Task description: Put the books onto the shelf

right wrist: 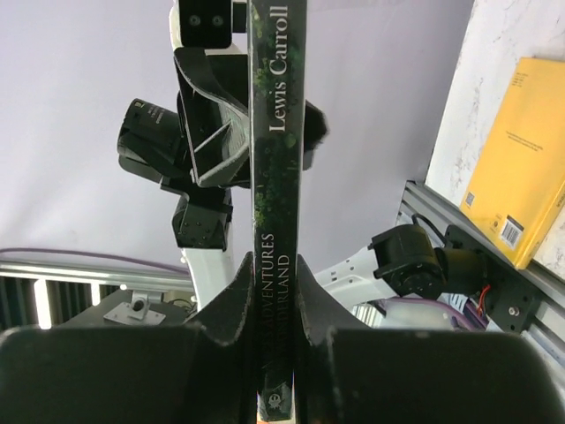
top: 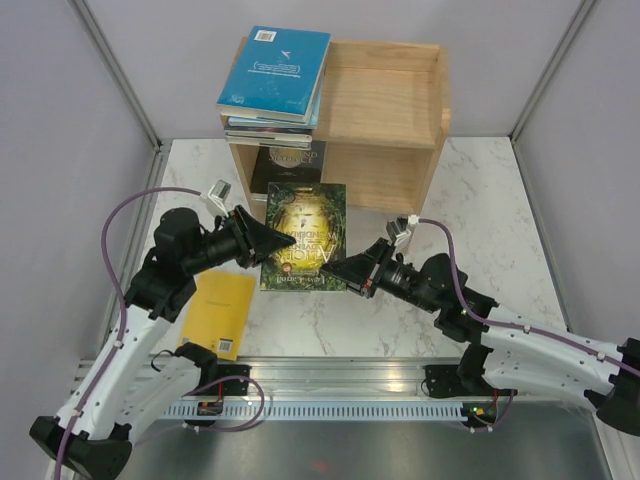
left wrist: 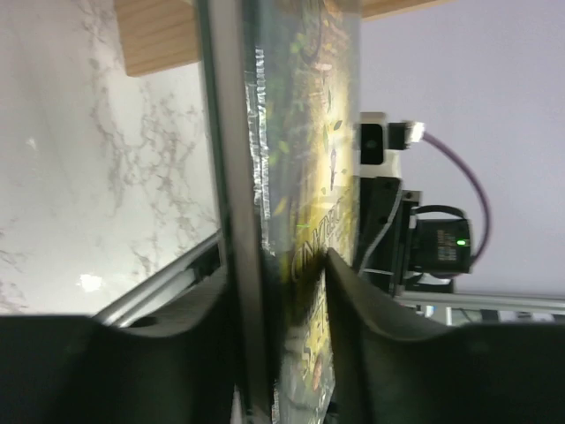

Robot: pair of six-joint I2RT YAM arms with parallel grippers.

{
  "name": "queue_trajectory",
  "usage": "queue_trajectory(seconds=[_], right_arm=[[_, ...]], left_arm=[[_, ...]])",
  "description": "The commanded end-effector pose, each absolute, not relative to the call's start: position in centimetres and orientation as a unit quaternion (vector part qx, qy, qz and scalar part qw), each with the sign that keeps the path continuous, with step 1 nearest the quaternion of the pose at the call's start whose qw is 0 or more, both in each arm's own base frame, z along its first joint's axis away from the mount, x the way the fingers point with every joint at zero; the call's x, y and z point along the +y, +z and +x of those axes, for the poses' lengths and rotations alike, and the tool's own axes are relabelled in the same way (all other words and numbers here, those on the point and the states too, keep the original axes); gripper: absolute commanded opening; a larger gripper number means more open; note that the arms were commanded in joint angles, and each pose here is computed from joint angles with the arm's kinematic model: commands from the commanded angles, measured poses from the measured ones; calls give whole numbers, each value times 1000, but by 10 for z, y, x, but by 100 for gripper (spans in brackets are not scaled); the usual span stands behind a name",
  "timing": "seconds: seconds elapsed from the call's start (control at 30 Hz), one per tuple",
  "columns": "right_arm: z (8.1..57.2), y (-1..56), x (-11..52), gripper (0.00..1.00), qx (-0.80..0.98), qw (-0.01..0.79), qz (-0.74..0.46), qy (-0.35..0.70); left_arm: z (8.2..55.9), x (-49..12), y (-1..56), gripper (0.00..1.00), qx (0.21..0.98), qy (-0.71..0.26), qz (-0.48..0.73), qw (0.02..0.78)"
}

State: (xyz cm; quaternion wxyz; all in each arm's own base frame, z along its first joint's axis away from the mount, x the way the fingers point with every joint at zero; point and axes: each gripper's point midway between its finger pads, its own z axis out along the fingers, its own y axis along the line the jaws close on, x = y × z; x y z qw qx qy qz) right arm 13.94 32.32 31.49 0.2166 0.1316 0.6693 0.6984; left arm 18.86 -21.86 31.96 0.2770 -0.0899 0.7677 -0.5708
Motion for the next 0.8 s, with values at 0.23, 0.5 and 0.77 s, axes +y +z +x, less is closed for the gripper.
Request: queue_trajectory(seconds=[0.23, 0.5, 0.77], right_arm=[[176, 403, 333, 0, 623, 287, 94, 722], [222, 407, 327, 0, 625, 306, 111, 709], [260, 401, 338, 0, 630, 314, 126, 699]], left_arm=[[188, -193, 315, 82, 810, -474, -51, 342], [175, -178, 315, 98, 822, -443, -50, 355], [164, -167, 315, 100, 830, -422, -44, 363]])
